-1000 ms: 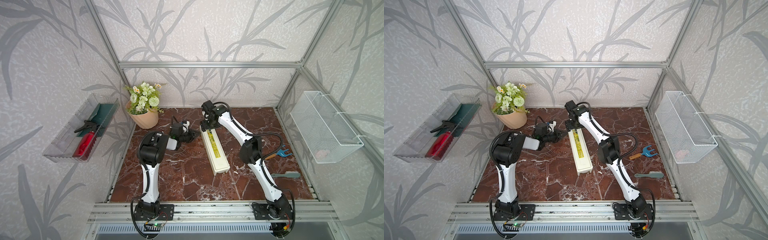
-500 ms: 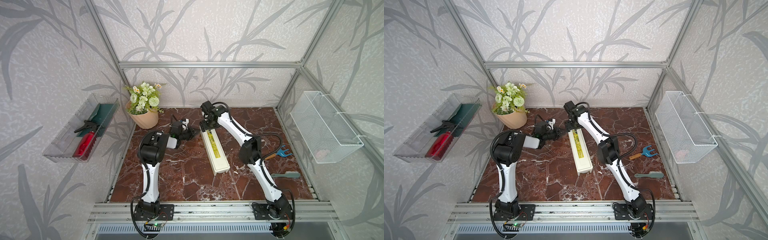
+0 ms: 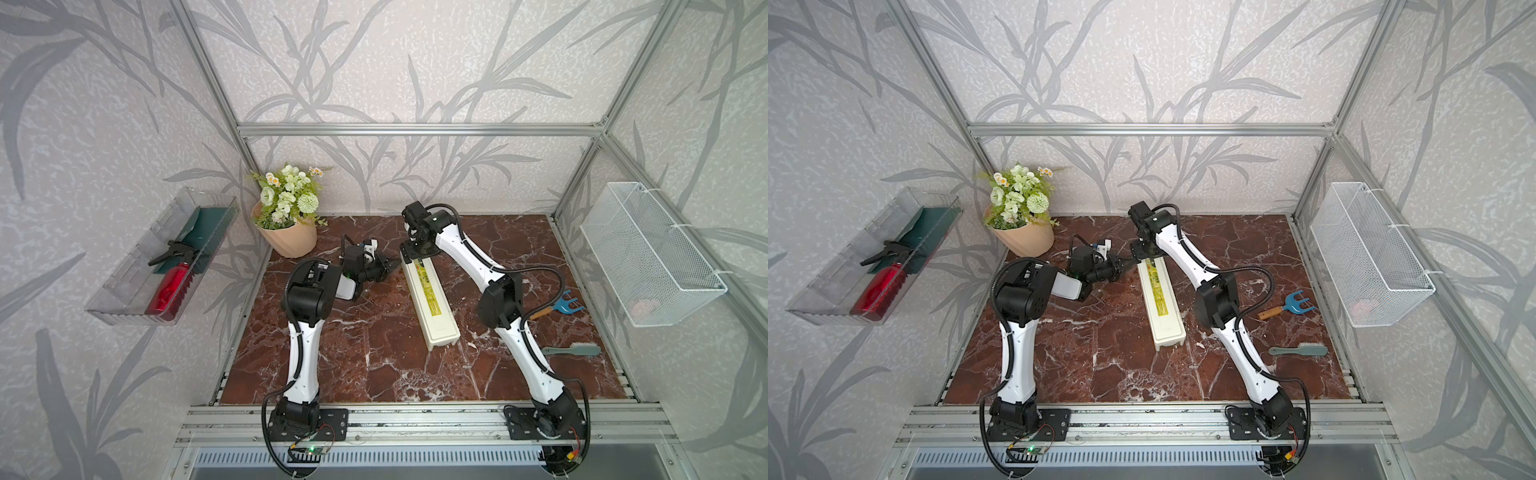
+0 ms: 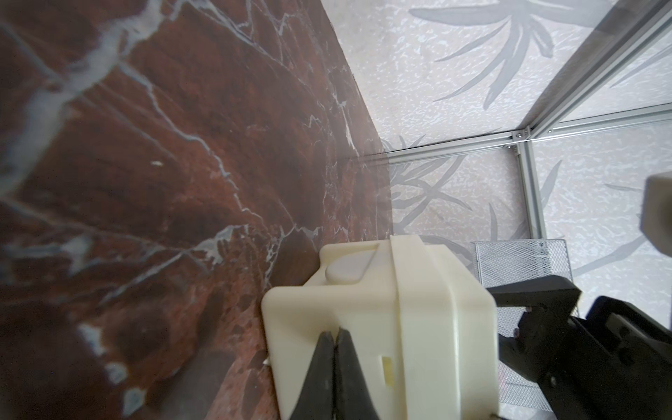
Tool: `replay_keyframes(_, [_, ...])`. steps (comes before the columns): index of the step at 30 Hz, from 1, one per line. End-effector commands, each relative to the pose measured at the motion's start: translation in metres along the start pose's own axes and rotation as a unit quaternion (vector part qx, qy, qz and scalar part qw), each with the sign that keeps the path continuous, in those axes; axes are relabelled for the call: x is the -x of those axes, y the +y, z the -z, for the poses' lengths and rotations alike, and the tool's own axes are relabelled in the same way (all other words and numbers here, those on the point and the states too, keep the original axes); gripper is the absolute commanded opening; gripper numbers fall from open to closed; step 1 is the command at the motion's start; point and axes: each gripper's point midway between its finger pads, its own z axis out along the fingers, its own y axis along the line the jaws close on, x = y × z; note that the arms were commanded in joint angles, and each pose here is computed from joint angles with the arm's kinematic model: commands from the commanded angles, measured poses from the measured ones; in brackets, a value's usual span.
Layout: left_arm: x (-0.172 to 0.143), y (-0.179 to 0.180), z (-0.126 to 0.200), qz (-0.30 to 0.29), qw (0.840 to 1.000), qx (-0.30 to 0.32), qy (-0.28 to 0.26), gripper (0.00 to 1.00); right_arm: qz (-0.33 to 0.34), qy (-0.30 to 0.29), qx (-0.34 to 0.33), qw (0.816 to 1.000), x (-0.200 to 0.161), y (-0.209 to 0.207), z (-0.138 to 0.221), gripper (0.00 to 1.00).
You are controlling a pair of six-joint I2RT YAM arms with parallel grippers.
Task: Put plastic wrap rolls into dispensers
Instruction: Close the lid on the plastic wrap cutting box.
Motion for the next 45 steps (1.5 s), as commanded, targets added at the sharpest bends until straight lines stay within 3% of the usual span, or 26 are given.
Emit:
replay_keyframes(1, [-0.02, -0.038, -0.004, -0.009, 0.995, -0.09, 0.03, 0.05, 0.056, 0.081, 0.023, 0.995, -0.042, 0.019, -0.032, 0.76])
replay_keyframes(11, [-0.044, -0.043, -0.004, 0.004, 0.994, -0.094, 0.059, 0.03, 0.059, 0.087, 0.028, 0.994, -0.045, 0.02, -0.037, 0.76])
replay_keyframes(21, [-0.05, -0.041, -0.014, 0.021, 0.992, -0.094, 0.078, 0.0, 0.076, 0.109, -0.02, 0.991, -0.058, 0.008, -0.048, 0.76])
replay_keyframes(23, [-0.052, -0.026, -0.008, 0.034, 0.995, -0.063, 0.071, 0.0, 0.101, 0.11, -0.058, 0.987, -0.061, 0.004, -0.05, 0.76])
replay_keyframes(27, [-0.061, 0.008, 0.014, 0.053, 0.996, 0.025, 0.071, 0.0, 0.096, 0.127, -0.068, 0.985, -0.07, -0.002, -0.058, 0.76])
replay_keyframes(30, [-0.068, 0.014, 0.033, 0.051, 0.993, 0.072, 0.077, 0.0, 0.088, 0.134, -0.072, 0.984, -0.074, -0.003, -0.06, 0.76])
replay_keyframes(33, [-0.073, 0.011, 0.046, 0.035, 0.988, 0.119, 0.093, 0.01, 0.053, 0.143, -0.033, 0.988, -0.075, -0.001, -0.059, 0.76])
replay_keyframes(39, [-0.072, -0.015, 0.052, 0.008, 0.985, 0.123, 0.117, 0.04, 0.054, 0.108, -0.014, 0.993, -0.054, 0.0, -0.034, 0.81])
replay_keyframes(45, [-0.07, -0.042, 0.068, -0.023, 0.984, 0.133, 0.116, 0.12, 0.068, 0.023, 0.02, 0.997, -0.017, 0.016, 0.023, 0.92])
